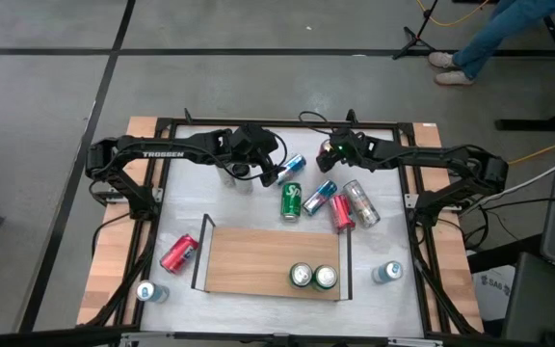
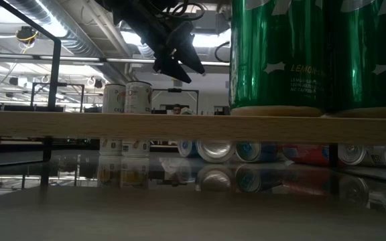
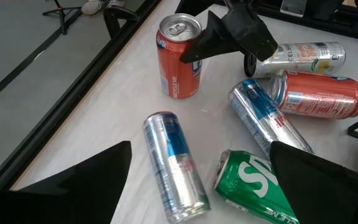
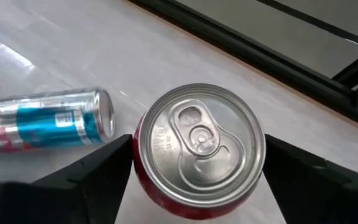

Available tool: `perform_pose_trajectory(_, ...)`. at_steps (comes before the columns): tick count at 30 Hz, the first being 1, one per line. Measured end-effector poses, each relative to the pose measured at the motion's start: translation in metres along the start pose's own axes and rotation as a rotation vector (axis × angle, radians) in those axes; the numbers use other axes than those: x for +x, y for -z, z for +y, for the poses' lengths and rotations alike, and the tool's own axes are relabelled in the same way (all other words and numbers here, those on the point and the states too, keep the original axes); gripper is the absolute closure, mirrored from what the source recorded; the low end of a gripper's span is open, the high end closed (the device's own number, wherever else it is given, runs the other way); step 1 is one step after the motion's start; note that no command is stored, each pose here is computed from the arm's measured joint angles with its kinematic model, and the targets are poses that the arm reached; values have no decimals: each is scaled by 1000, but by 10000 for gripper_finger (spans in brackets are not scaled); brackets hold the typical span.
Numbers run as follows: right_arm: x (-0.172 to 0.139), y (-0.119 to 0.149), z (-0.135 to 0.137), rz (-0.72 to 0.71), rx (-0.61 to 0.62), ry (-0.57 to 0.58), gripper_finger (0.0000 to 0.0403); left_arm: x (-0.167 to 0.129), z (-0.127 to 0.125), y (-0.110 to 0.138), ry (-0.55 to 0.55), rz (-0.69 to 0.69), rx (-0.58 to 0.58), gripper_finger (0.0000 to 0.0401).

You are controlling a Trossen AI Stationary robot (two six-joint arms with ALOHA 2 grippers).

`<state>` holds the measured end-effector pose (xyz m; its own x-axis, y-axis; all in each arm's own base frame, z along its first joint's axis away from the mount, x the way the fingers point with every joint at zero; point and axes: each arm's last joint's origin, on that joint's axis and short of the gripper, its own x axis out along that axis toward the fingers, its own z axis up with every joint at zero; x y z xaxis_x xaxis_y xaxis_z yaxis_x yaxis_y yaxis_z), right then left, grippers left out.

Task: Place canned beverage on shelf
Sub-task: Put the top center red soda can on the shelf

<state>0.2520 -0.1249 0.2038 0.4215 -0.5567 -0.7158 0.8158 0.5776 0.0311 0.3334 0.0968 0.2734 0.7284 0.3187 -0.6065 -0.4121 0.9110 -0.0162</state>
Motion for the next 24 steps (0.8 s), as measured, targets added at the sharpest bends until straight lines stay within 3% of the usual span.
perform_pose_trajectory(13,0,0,0,-2,1,-1,7,0,-4,0,5,-1,6,25)
perform_pose_trajectory(18,-2,-5,1,-11,-2,-5,5,-1,-5,1,10,0,9,25)
perform_pose_trajectory(24,-12,-22,5,-5,-101,-23,5,-1,-7,1,12,0,12,25)
